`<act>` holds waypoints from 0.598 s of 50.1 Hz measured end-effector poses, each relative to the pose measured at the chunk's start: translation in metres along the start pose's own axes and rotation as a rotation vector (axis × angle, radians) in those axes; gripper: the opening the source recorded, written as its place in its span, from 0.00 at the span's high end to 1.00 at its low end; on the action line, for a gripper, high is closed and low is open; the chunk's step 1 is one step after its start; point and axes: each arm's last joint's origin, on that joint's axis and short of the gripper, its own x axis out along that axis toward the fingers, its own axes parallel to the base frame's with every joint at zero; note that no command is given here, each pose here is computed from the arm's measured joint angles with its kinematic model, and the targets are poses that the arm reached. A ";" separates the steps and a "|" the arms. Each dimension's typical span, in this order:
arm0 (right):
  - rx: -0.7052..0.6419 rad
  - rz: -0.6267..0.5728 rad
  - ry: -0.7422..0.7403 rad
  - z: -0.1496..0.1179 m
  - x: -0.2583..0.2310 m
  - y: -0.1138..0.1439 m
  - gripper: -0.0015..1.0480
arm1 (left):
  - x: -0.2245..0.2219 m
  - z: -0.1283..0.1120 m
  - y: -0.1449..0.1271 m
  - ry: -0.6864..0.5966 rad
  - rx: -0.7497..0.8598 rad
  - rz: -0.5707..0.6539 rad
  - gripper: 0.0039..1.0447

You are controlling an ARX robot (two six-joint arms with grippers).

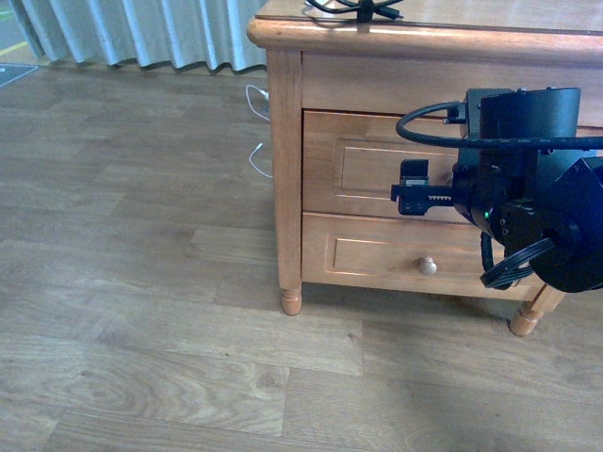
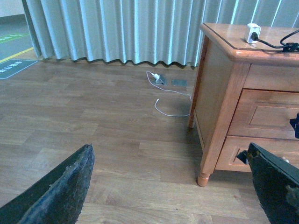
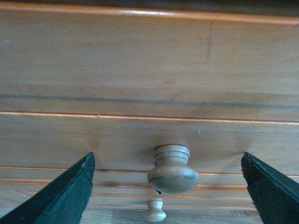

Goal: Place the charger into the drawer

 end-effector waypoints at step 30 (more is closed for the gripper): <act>-0.010 -0.004 0.009 -0.001 0.000 0.000 0.78 | 0.000 0.000 0.000 0.000 0.000 0.000 0.05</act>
